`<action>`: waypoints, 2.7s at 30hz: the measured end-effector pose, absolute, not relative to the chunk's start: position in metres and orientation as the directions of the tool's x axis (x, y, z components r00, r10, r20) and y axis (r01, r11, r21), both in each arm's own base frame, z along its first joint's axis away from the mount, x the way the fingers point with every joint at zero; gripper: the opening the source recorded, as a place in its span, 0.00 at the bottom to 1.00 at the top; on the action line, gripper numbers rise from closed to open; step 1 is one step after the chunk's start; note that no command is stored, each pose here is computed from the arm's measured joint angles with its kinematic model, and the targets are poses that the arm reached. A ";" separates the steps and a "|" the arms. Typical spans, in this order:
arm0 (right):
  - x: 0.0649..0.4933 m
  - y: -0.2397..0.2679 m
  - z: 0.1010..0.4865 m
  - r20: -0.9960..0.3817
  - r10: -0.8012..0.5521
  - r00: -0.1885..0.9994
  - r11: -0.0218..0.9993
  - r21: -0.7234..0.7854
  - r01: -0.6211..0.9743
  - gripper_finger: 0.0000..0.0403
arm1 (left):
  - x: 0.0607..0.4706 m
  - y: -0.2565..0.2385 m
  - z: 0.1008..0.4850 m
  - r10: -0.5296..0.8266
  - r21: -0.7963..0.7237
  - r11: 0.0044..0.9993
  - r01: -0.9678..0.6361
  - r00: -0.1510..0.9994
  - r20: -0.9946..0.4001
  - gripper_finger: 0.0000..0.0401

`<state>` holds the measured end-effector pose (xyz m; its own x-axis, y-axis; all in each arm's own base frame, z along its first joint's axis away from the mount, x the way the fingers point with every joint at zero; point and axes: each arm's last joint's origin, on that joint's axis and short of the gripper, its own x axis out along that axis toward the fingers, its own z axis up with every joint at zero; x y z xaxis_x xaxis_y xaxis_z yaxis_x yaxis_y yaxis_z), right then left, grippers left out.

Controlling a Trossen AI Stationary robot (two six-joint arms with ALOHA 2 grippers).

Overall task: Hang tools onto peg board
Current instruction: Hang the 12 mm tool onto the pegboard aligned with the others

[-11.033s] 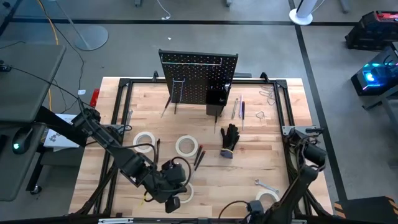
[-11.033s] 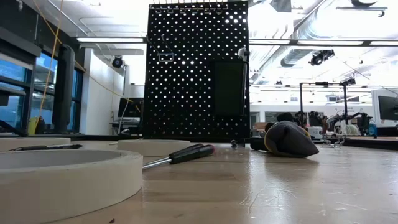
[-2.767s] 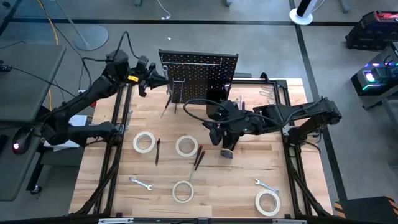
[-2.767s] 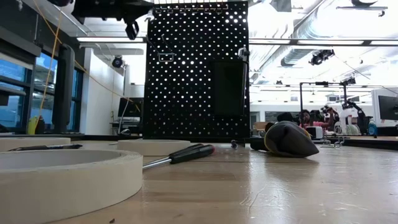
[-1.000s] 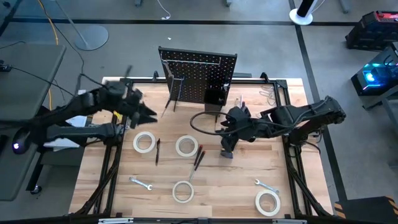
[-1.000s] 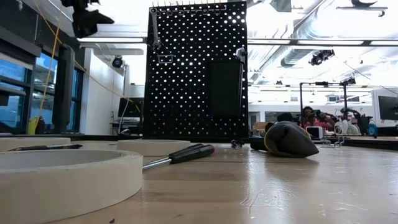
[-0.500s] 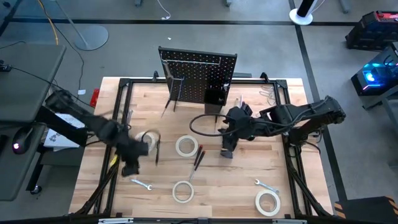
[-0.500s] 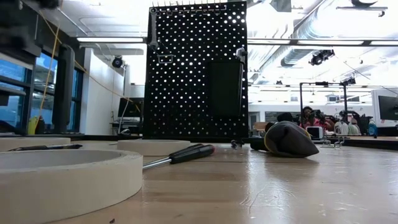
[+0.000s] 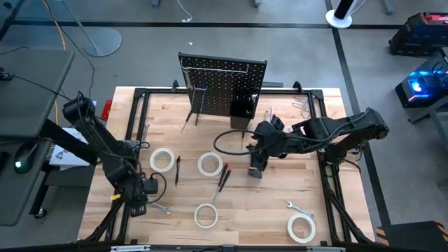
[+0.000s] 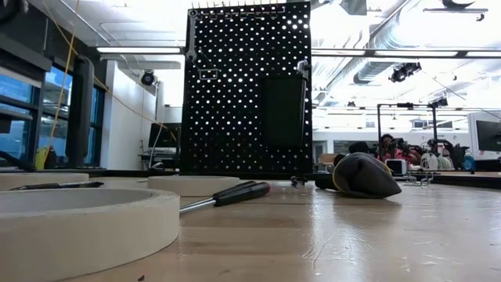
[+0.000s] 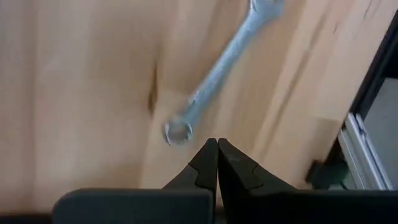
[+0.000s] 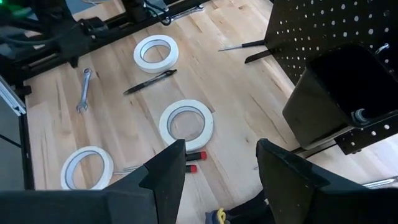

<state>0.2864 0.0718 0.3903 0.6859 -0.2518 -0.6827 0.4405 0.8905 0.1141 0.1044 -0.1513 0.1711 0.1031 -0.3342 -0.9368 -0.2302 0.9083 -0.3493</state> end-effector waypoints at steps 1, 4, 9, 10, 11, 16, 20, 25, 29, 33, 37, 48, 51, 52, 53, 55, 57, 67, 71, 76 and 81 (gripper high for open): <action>0.286 0.072 0.390 -0.683 -0.252 0.686 0.889 0.117 0.442 0.47 | 0.104 -0.150 0.169 -0.326 -0.342 0.914 -0.218 0.108 -0.939 0.00; 0.287 0.072 0.390 -0.681 -0.258 0.686 0.878 0.131 0.461 0.47 | 0.099 -0.145 0.159 -0.300 -0.309 0.934 -0.179 0.078 -0.951 0.00; 0.287 0.072 0.390 -0.681 -0.261 0.685 0.857 0.164 0.489 0.47 | 0.095 -0.142 0.150 -0.314 -0.317 0.938 -0.139 0.038 -0.949 0.00; 0.287 0.072 0.390 -0.681 -0.261 0.684 0.853 0.169 0.494 0.47 | 0.095 -0.142 0.149 -0.315 -0.318 0.938 -0.135 0.040 -0.948 0.00; 0.287 0.072 0.390 -0.681 -0.261 0.684 0.848 0.176 0.499 0.47 | 0.095 -0.142 0.148 -0.320 -0.324 0.937 -0.134 0.046 -0.946 0.00; 0.287 0.072 0.389 -0.679 -0.269 0.683 0.837 0.186 0.514 0.47 | 0.099 -0.147 0.148 -0.378 -0.388 0.915 -0.115 0.099 -0.921 0.00; 0.288 0.071 0.390 -0.677 -0.275 0.683 0.836 0.183 0.517 0.47 | 0.099 -0.146 0.147 -0.356 -0.369 0.922 -0.113 0.122 -0.926 0.00; 0.288 0.071 0.390 -0.676 -0.275 0.683 0.836 0.183 0.518 0.47 | 0.097 -0.143 0.146 -0.323 -0.335 0.933 -0.129 0.106 -0.941 0.00; 0.288 0.071 0.390 -0.676 -0.276 0.683 0.836 0.182 0.518 0.47 | 0.097 -0.143 0.145 -0.320 -0.333 0.934 -0.129 0.109 -0.941 0.00; 0.288 0.071 0.390 -0.676 -0.276 0.683 0.836 0.182 0.518 0.47 | 0.097 -0.142 0.144 -0.316 -0.328 0.938 -0.114 0.108 -0.942 0.00; 0.287 0.071 0.389 -0.681 -0.278 0.678 0.836 0.176 0.520 0.47 | 0.094 -0.140 0.136 -0.303 -0.311 0.943 -0.120 0.079 -0.950 0.00; 0.285 0.071 0.387 -0.698 -0.284 0.657 0.800 0.205 0.564 0.47 | 0.096 -0.135 0.121 -0.333 -0.362 0.897 -0.253 0.150 -0.931 0.00; 0.288 0.071 0.383 -0.708 -0.287 0.646 0.791 0.205 0.576 0.47 | 0.102 -0.134 0.116 -0.341 -0.405 0.854 -0.326 0.236 -0.910 0.00; 0.291 0.072 0.380 -0.716 -0.281 0.638 0.793 0.201 0.575 0.47 | 0.104 -0.133 0.115 -0.343 -0.418 0.840 -0.346 0.259 -0.903 0.00; 0.294 0.074 0.378 -0.726 -0.265 0.634 0.796 0.206 0.569 0.47 | 0.106 -0.131 0.114 -0.337 -0.426 0.826 -0.369 0.282 -0.898 0.00; 0.303 0.075 0.369 -0.757 -0.219 0.616 0.803 0.219 0.554 0.47 | 0.112 -0.128 0.112 -0.303 -0.428 0.804 -0.413 0.334 -0.892 0.00; 0.315 0.078 0.358 -0.794 -0.135 0.593 0.820 0.246 0.516 0.47 | 0.120 -0.125 0.111 -0.264 -0.430 0.792 -0.434 0.391 -0.882 0.00; 0.408 0.081 0.274 -0.791 0.125 0.599 0.951 0.267 0.154 0.47 | 0.159 -0.114 0.098 -0.198 -0.465 0.779 -0.420 0.540 -0.818 0.00; 0.436 0.087 0.239 -0.753 0.225 0.618 0.970 0.233 -0.069 0.47 | 0.169 -0.108 0.096 -0.190 -0.471 0.786 -0.400 0.569 -0.800 0.00; 0.453 0.100 0.200 -0.750 0.264 0.606 0.947 0.081 -0.312 0.47 | 0.176 -0.099 0.095 -0.147 -0.445 0.804 -0.395 0.592 -0.792 0.00; 0.459 0.102 0.169 -0.798 0.167 0.579 0.952 -0.023 -0.305 0.47 | 0.179 -0.094 0.095 -0.116 -0.423 0.820 -0.384 0.614 -0.781 0.00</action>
<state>0.4591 0.1019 0.1685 0.5791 0.1666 -0.7981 -0.3054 0.9520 -0.0228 0.1793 -0.0942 0.0954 0.6138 -0.1157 -0.7809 -0.3841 0.8205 -0.4235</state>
